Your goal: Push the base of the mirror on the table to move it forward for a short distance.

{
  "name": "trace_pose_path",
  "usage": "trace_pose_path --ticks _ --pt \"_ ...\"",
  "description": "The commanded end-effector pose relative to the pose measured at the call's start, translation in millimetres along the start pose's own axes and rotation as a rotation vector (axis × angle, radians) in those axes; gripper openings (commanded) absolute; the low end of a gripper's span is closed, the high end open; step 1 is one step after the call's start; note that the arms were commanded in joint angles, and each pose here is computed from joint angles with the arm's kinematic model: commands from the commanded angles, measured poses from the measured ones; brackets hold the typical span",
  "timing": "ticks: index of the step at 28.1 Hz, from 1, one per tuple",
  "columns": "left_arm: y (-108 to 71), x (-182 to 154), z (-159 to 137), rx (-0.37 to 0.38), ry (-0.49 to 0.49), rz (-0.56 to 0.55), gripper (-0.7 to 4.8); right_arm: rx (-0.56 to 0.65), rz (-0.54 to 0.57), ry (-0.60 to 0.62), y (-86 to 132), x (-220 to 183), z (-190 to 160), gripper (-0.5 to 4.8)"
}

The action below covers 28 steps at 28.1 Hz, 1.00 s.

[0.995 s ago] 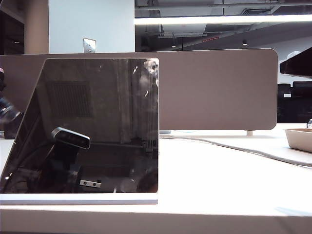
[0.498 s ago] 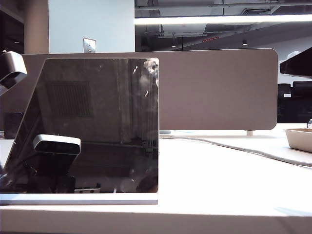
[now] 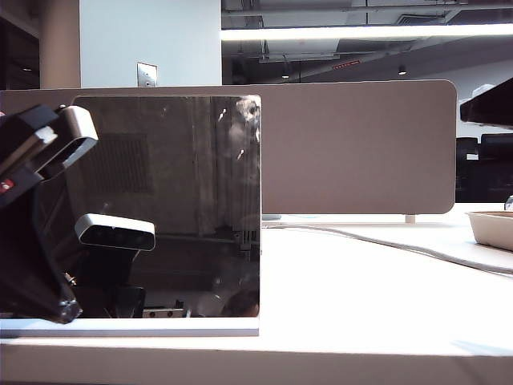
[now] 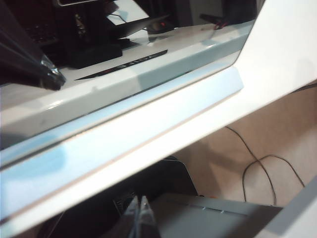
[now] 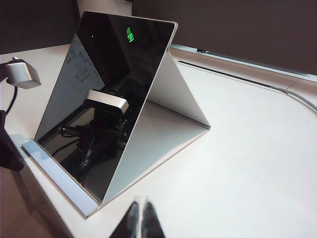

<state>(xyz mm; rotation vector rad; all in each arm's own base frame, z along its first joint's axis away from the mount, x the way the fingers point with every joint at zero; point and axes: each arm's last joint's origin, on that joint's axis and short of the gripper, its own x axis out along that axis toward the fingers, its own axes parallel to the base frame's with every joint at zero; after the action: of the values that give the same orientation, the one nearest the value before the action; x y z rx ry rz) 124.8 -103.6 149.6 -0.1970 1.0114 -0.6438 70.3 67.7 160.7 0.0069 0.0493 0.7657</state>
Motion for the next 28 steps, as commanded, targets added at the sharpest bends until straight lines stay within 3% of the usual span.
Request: trace_pose_path --ticks 1,16,28 --pt "-0.8 3 2 0.003 -0.001 -0.004 -0.05 -0.002 -0.001 -0.018 0 0 2 0.22" --pt "3.4 19 4 -0.006 0.011 0.03 -0.05 -0.002 -0.001 -0.018 0 0 2 0.22" --pt "3.9 21 7 0.0 -0.033 0.062 -0.05 -0.002 -0.001 -0.018 0 0 2 0.22"
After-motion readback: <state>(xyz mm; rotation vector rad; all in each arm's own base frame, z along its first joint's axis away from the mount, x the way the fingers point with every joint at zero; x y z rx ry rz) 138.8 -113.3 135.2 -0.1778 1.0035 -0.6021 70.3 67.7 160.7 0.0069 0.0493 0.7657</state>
